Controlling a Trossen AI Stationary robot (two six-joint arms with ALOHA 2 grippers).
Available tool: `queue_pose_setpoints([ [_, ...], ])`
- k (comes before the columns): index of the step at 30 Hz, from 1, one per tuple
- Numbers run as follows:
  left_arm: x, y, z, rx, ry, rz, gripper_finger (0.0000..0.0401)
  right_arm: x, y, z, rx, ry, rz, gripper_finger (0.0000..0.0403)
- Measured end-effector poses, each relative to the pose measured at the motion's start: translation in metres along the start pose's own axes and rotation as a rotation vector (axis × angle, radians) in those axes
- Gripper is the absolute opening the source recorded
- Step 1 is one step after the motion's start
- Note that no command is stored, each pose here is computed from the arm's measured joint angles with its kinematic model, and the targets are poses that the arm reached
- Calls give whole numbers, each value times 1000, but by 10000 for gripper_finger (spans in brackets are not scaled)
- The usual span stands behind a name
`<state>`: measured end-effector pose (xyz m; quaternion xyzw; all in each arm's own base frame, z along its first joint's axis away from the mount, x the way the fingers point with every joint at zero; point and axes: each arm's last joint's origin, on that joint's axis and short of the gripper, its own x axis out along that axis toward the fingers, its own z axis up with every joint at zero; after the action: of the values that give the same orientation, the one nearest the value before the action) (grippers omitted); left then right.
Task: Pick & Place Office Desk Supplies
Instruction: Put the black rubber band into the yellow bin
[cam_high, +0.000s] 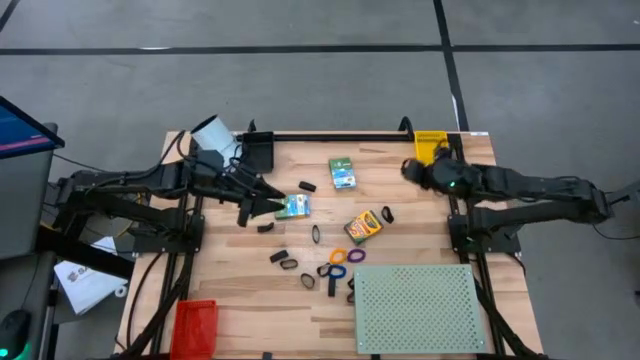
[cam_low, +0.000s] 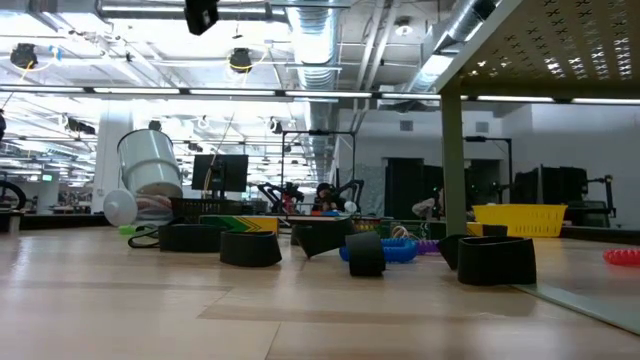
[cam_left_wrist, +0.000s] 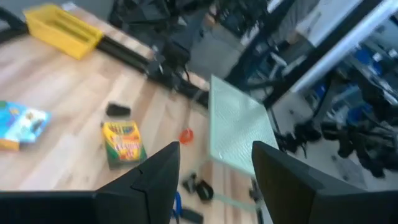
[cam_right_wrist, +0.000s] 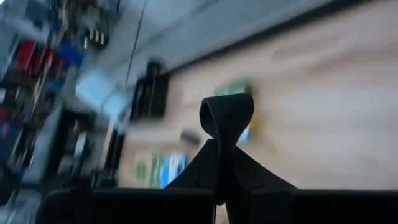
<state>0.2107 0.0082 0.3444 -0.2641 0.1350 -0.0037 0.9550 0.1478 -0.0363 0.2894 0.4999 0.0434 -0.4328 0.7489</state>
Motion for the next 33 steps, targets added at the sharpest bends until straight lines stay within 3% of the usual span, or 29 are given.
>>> queue_pose_setpoints([
  [6,24,2,4,8,-53,-24,195,-1,-2,44,-119,-104,-202,1],
  [13,51,7,1,-7,-58,-32,195,36,-21,96,-282,54,-513,0],
  [17,59,9,0,-13,-68,-43,195,62,-44,118,-222,164,-586,0],
  [22,61,8,2,-29,-94,-61,195,80,-41,112,-213,187,-639,0],
  [28,59,1,5,-18,-136,-104,195,90,-48,105,-40,41,-815,0],
  [33,57,-5,4,-13,-135,-126,195,95,-49,103,140,-50,-839,0],
])
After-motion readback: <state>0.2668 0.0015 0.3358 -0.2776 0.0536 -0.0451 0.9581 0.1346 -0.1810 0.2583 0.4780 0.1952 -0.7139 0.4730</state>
